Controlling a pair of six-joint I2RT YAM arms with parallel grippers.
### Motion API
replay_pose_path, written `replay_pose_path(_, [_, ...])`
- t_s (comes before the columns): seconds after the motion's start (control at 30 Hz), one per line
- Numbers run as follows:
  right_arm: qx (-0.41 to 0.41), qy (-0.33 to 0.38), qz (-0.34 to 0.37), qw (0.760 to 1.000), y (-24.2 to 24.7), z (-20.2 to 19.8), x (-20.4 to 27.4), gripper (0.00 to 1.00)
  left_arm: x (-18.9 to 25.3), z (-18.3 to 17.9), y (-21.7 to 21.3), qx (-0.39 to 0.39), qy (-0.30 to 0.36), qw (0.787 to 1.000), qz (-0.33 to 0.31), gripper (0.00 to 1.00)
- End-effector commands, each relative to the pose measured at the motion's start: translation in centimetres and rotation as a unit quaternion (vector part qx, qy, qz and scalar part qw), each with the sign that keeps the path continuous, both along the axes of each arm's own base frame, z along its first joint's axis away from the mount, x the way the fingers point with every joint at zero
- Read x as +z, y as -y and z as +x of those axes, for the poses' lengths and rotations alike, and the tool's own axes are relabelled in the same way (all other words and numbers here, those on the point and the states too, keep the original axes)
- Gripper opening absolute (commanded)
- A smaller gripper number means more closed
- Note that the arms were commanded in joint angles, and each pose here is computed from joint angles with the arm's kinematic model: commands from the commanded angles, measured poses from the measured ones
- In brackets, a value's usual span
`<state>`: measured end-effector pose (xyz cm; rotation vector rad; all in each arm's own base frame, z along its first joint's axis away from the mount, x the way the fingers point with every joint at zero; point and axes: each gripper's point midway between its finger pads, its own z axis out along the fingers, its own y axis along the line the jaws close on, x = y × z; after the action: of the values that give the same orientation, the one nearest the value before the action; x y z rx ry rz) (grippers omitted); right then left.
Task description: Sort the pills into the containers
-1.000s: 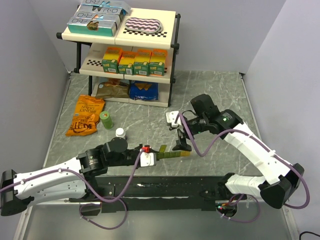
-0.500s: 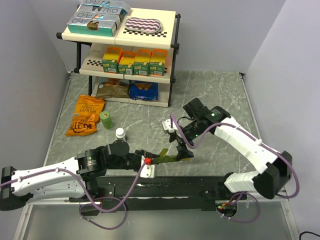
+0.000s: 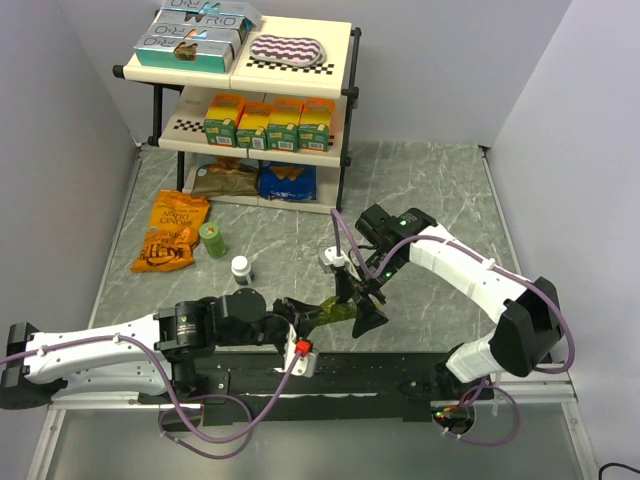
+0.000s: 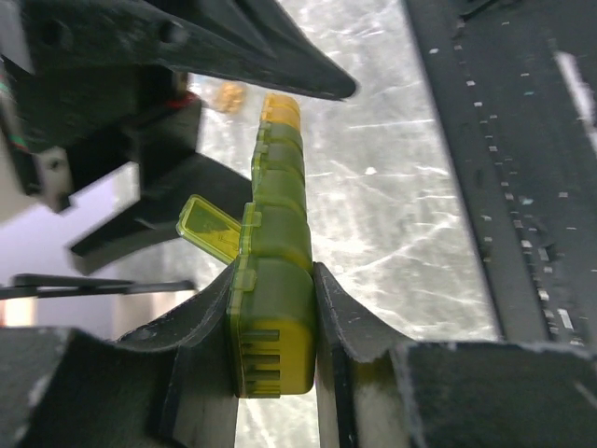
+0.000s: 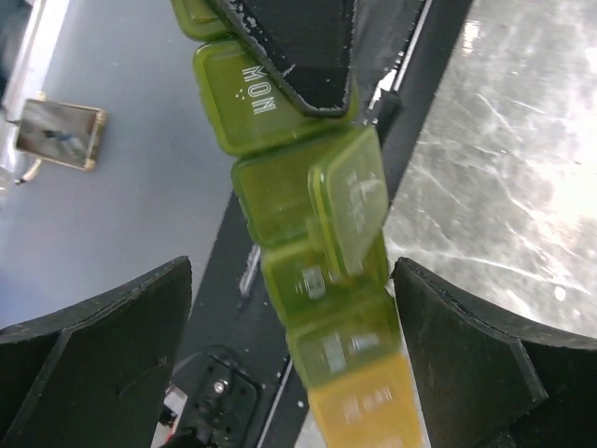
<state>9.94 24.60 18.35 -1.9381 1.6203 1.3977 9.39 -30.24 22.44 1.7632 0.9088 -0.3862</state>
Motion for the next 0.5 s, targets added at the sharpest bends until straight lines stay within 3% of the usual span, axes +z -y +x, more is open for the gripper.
replay_pose_path(0.0, [0.014,-0.024,0.034,0.999,-1.0,-0.6,1.0,0.93,3.5,0.8,0.8,0.003,0.055,0.997,-0.054,0.01])
replay_pose_path(0.07, [0.014,-0.028,0.038,0.999,-1.4,-0.4,1.0,0.92,3.6,0.7,1.0,0.002,0.056,0.997,-0.058,0.01])
replay_pose_path(0.17, [0.018,-0.041,0.039,0.998,-1.8,-0.2,1.3,0.80,3.0,0.7,1.0,0.000,0.056,0.997,-0.051,0.01])
replay_pose_path(0.3, [0.017,-0.045,0.029,0.998,-1.9,0.1,1.1,0.46,1.7,0.6,0.9,-0.001,0.053,0.998,-0.040,0.01])
replay_pose_path(0.47, [0.010,-0.029,0.013,0.999,-2.0,1.1,-0.4,0.30,0.3,1.9,0.6,0.029,0.071,0.996,-0.039,0.01])
